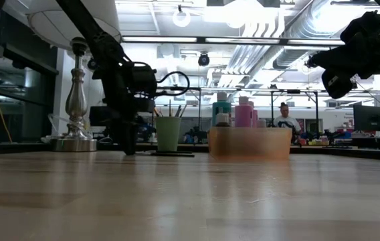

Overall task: Pick & Place Paint Supplies
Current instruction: Put the black paint brush into the green cup

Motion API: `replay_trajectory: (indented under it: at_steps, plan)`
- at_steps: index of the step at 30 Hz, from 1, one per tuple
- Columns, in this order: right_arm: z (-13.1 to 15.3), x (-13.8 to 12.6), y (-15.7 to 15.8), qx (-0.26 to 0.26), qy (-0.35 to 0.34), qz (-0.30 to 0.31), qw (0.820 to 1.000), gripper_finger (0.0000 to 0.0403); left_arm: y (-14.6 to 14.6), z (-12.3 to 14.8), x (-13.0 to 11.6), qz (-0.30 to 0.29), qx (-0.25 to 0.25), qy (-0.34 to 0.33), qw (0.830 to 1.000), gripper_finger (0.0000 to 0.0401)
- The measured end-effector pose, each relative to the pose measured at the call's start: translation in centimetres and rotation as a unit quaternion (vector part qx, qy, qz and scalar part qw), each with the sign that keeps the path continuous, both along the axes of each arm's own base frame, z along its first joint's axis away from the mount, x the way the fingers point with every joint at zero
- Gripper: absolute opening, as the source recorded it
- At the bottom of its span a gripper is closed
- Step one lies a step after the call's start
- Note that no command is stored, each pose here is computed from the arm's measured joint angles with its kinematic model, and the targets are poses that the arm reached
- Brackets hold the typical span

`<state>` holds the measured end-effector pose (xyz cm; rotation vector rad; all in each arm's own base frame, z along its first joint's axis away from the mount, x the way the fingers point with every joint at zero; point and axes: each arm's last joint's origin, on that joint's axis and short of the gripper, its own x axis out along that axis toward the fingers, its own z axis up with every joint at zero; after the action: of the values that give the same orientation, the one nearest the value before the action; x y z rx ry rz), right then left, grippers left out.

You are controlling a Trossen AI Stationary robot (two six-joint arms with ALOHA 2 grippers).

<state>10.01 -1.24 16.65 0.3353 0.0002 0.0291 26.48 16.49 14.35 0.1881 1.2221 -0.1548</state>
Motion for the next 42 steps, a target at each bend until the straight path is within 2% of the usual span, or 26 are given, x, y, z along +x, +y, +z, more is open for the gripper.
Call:
replay_trajectory:
  at_steps: [6,14,25,29,37,42]
  plan:
    - [0.0,0.0,0.0,0.0,0.0,0.0,1.0,0.0002,-0.1,0.0,-0.1,0.018,-0.008,0.004,1.0,0.0066]
    - [0.0,0.0,0.0,0.0,0.0,0.0,1.0,0.0002,-0.5,-0.1,0.1,0.028,-0.02,0.006,0.999,0.0006]
    - [0.0,0.0,0.0,0.0,0.0,0.0,1.0,0.0002,-1.2,0.3,0.2,0.021,-0.029,0.005,0.999,0.0001]
    - [0.0,0.0,0.0,0.0,0.0,0.0,1.0,0.0002,-1.8,1.1,-0.3,0.024,-0.034,0.012,0.999,0.0]
    - [0.0,0.0,0.0,0.0,0.0,0.0,1.0,0.0002,-2.8,4.1,-0.9,0.035,-0.002,-0.01,0.999,0.0]
    - [0.0,0.0,0.0,0.0,0.0,0.0,1.0,0.0002,-3.3,6.3,-1.7,0.07,0.008,-0.034,0.997,0.0]
